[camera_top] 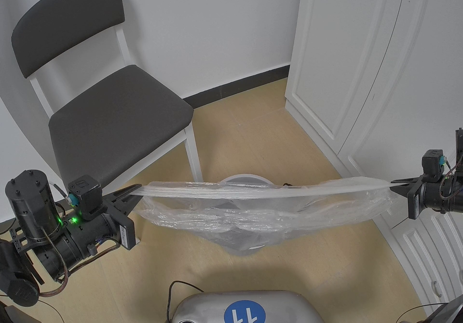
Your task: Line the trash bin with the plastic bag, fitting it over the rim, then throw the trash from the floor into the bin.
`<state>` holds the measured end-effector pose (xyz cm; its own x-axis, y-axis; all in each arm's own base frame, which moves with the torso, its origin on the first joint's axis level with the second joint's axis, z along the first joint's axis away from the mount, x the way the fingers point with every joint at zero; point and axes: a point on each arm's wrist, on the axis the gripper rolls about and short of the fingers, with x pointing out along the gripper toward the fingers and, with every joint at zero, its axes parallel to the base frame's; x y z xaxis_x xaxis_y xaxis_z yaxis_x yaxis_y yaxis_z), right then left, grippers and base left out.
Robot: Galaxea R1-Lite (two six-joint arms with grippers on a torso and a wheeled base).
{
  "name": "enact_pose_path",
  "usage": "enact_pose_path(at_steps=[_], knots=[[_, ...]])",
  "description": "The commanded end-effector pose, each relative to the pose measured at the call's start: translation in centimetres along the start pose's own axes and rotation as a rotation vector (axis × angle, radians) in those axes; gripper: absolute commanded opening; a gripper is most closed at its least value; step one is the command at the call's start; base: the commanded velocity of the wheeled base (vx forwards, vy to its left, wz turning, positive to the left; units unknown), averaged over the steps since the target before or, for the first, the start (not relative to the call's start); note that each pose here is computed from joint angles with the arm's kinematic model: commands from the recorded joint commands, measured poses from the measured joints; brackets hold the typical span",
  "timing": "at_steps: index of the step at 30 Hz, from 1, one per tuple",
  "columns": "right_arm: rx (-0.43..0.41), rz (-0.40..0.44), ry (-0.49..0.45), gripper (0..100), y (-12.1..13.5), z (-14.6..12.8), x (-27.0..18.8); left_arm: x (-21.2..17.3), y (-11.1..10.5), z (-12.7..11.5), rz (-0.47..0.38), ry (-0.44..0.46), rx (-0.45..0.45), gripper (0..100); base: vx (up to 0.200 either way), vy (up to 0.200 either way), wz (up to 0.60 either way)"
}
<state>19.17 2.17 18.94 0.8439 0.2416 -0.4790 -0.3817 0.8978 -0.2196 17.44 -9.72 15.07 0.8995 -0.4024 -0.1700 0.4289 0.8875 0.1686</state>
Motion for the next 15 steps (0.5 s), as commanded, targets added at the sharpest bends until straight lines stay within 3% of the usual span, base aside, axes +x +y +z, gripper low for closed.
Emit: enact_pose_path(at_steps=[1, 15], knots=[[0.003, -0.004, 0.004, 0, -0.22, -0.25, -0.09, -0.40, 0.26, 0.27, 0.014, -0.016, -0.003, 0, 0.000, 0.000, 0.00], [-0.025, -0.018, 0.005, 0, -0.60, -0.69, -0.49, -0.34, 0.55, 0.22, 0.028, -0.012, -0.006, 0, 0.000, 0.000, 0.00]])
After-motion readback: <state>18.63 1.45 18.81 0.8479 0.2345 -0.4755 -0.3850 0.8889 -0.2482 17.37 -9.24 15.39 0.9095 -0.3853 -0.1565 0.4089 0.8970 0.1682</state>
